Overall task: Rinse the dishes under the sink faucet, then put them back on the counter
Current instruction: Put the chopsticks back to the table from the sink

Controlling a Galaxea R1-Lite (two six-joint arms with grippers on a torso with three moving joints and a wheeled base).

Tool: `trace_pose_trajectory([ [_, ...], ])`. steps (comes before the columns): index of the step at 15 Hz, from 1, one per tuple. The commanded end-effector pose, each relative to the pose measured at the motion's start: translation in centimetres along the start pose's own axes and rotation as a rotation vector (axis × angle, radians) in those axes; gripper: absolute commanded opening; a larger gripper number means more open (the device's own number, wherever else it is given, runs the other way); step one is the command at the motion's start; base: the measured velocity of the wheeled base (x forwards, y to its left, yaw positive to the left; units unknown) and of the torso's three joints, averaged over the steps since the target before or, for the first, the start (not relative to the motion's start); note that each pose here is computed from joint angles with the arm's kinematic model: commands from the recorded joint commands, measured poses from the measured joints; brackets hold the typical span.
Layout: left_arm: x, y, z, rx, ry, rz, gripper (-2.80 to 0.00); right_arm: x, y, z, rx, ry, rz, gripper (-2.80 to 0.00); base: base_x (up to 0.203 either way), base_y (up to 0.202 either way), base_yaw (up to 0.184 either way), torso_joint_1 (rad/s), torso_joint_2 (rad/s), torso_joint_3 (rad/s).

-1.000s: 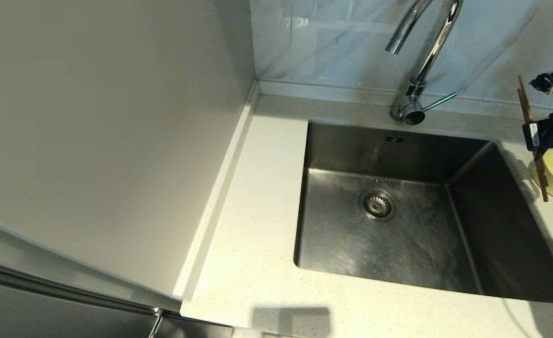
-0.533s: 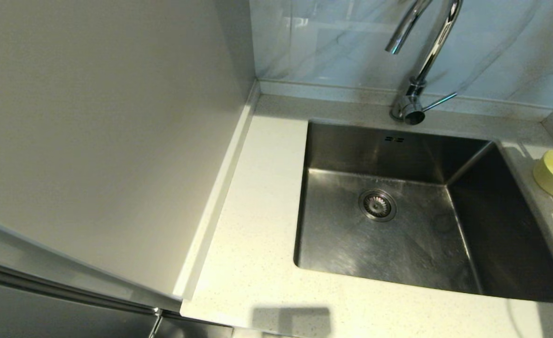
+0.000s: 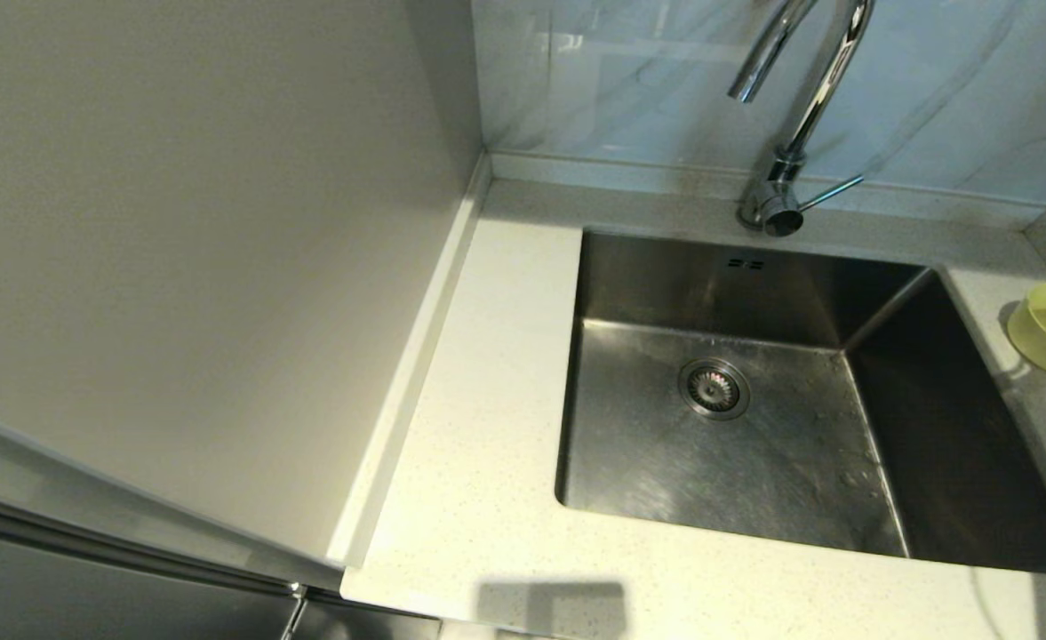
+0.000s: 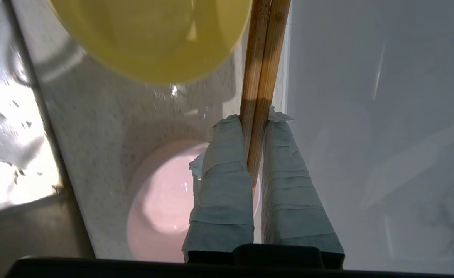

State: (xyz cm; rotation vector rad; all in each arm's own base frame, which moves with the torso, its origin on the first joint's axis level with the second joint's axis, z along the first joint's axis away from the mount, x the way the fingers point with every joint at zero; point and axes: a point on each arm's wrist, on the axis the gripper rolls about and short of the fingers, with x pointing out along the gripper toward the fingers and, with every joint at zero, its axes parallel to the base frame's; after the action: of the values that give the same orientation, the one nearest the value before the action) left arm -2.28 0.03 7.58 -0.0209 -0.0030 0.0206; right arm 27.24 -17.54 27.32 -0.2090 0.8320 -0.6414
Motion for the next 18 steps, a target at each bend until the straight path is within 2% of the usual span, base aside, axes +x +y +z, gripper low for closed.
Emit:
trace_pose_trajectory([
  [1,0.0,0.0,0.0,-0.001,-0.003,0.001,-2.8,0.4,0.1,-0.8,-0.007,0.035,0.005,-2.8,0.0,0.0,0.0,0.0,0.0,0.0],
  [5,0.0,0.0,0.0,-0.001,-0.003,0.001,-2.8,1.3,0.7,-2.3,-0.024,0.1,0.027,-2.8,0.0,0.0,0.0,0.0,0.0,0.0],
  [9,0.0,0.0,0.0,-0.001,-0.003,0.001,-2.8,2.0,0.2,-3.7,-0.046,0.157,0.023,-2.8,0.0,0.0,0.0,0.0,0.0,0.0],
  [14,0.0,0.0,0.0,-0.001,-0.003,0.001,-2.8,2.0,-1.0,-4.4,-0.052,0.175,0.002,-2.8,0.0,0.0,0.0,0.0,0.0,0.0],
  [18,0.0,0.0,0.0,-0.001,-0.003,0.001,-2.8,1.5,-0.8,-5.0,-0.053,0.184,0.009,-2.8,0.0,0.0,0.0,0.0,0.0,0.0],
])
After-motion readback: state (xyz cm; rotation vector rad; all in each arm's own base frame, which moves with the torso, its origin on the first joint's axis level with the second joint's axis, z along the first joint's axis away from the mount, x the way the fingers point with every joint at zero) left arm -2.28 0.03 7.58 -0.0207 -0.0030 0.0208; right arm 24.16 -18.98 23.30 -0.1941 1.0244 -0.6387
